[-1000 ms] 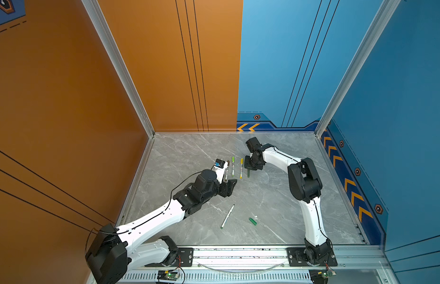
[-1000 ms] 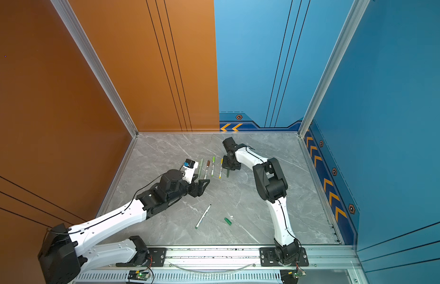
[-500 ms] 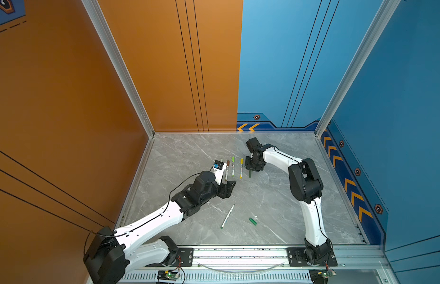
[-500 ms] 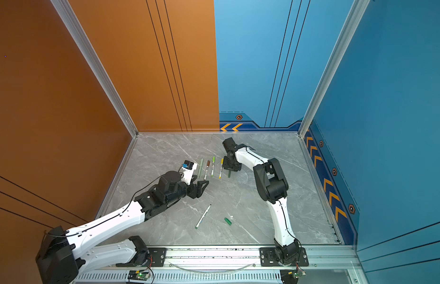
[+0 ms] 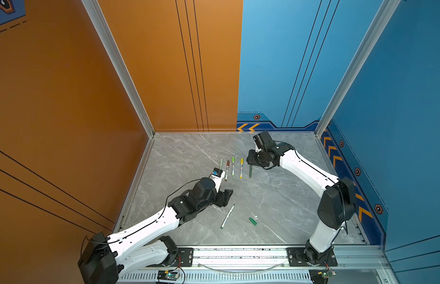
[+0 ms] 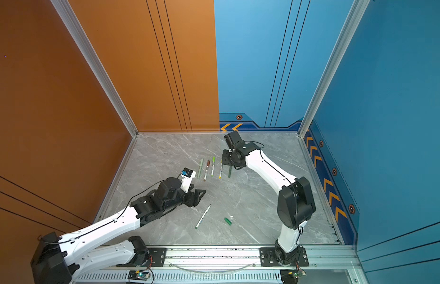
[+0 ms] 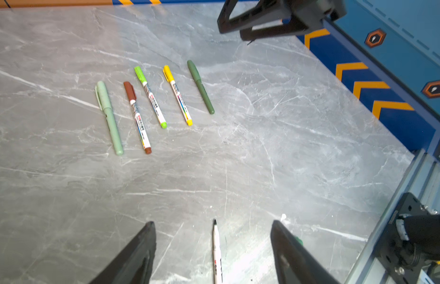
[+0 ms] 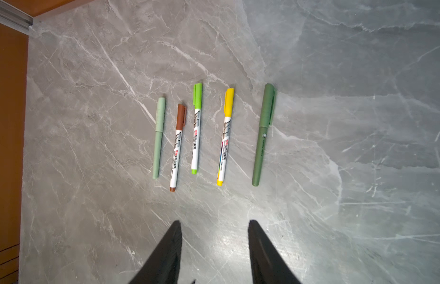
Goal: Insert pens into pen caps
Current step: Place the pen at the center of the table, then pick up the pen from the bottom-center of the table.
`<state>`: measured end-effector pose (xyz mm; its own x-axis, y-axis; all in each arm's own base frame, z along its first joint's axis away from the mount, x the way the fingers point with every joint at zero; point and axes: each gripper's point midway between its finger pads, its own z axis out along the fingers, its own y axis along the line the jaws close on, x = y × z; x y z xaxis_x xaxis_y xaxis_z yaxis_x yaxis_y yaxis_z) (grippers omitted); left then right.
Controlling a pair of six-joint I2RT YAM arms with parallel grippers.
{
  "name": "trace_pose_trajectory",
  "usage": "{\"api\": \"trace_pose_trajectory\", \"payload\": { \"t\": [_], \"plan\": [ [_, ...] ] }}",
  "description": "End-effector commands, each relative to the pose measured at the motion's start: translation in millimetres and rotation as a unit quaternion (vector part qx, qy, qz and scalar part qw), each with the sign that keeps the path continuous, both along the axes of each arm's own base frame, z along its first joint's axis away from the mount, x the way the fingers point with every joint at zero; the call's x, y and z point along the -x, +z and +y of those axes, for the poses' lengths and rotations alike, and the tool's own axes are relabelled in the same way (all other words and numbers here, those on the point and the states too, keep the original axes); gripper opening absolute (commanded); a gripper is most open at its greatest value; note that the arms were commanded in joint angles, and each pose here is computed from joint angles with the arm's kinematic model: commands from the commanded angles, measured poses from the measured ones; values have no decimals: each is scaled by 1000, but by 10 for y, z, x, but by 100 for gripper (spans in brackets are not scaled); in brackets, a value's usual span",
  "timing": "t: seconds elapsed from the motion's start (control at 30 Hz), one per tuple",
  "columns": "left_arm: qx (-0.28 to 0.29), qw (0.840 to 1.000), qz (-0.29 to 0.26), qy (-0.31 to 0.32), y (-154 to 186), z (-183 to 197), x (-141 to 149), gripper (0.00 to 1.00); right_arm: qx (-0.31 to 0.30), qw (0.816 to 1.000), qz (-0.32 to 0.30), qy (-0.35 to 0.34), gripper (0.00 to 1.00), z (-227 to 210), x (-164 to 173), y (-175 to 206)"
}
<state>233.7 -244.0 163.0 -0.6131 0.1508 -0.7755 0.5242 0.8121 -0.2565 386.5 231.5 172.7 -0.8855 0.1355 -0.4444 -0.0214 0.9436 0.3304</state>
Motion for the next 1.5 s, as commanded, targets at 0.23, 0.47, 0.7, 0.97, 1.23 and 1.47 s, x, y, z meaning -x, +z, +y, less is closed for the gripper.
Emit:
{"api": "trace_pose_trajectory", "payload": {
  "t": [0.23, 0.47, 0.7, 0.97, 1.23, 1.47],
  "plan": [
    [-190, 975, 105, -36, -778, -54, 551, 71, 39, 999, 14, -25, 47, -468, 543, -248],
    [-235, 959, 154, -36, -1082, -25, 675, 66, 16, 999, 10, -26, 47, -420, 604, -300],
    [-266, 946, 177, -45, -1290, -70, 683, 55, 3, 1000, 3, -21, 47, -358, 617, -244],
    [-286, 937, 192, -52, -1436, -90, 667, 39, 0, 1000, -6, -23, 47, -362, 607, -177],
    [-302, 927, 214, -54, -1599, -76, 692, 21, -5, 999, -13, -29, 47, -372, 595, -133],
    [-314, 924, 215, -35, -1739, -24, 589, 8, -14, 999, -13, -40, 47, -388, 573, -173]
  ]
}}
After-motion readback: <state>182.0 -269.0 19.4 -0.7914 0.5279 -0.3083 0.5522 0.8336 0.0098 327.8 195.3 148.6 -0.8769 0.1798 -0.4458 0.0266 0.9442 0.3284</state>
